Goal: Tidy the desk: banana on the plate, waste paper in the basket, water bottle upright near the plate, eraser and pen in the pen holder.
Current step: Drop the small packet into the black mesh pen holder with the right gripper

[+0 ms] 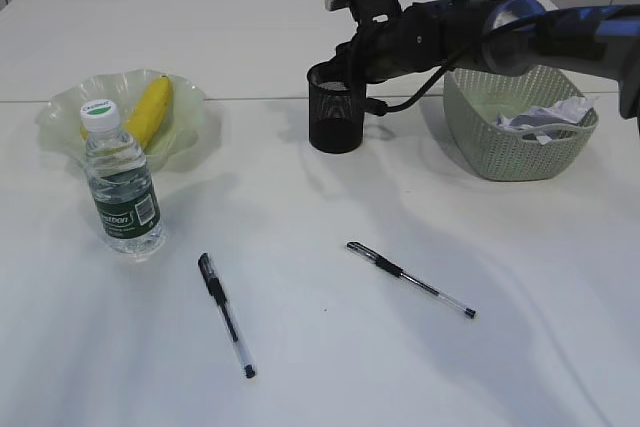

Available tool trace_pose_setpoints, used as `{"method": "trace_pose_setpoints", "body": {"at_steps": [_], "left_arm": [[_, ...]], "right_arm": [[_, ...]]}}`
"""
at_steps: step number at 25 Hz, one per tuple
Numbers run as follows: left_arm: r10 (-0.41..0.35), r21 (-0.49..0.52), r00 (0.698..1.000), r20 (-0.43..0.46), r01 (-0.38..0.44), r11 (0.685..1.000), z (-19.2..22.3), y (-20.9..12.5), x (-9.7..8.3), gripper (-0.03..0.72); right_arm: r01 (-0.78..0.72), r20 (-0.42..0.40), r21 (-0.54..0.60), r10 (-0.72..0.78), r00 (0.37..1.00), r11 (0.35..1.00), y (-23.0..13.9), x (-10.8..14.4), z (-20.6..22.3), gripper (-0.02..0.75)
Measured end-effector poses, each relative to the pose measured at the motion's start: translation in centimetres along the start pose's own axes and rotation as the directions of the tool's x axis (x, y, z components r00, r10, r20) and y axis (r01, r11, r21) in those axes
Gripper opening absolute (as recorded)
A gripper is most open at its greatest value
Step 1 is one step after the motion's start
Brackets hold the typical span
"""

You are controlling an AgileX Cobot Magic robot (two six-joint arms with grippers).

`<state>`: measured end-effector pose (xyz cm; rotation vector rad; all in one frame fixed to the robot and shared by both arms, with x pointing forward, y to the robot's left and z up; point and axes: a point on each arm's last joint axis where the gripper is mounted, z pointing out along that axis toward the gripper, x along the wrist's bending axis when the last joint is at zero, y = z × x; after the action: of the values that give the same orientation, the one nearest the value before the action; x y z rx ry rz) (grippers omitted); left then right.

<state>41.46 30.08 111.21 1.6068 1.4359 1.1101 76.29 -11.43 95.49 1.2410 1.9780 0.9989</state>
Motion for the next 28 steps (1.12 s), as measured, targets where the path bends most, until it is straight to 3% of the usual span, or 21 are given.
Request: {"method": "trace_pose_setpoints", "body": {"at_steps": [28], "left_arm": [[0.000, 0.002, 1.000, 0.000, 0.000, 1.000, 0.00, -0.02, 0.00, 0.517]], "right_arm": [[-0.027, -0.017, 0.033, 0.028, 0.999, 0.999, -0.26, 0.45, -0.01, 0.221]]}}
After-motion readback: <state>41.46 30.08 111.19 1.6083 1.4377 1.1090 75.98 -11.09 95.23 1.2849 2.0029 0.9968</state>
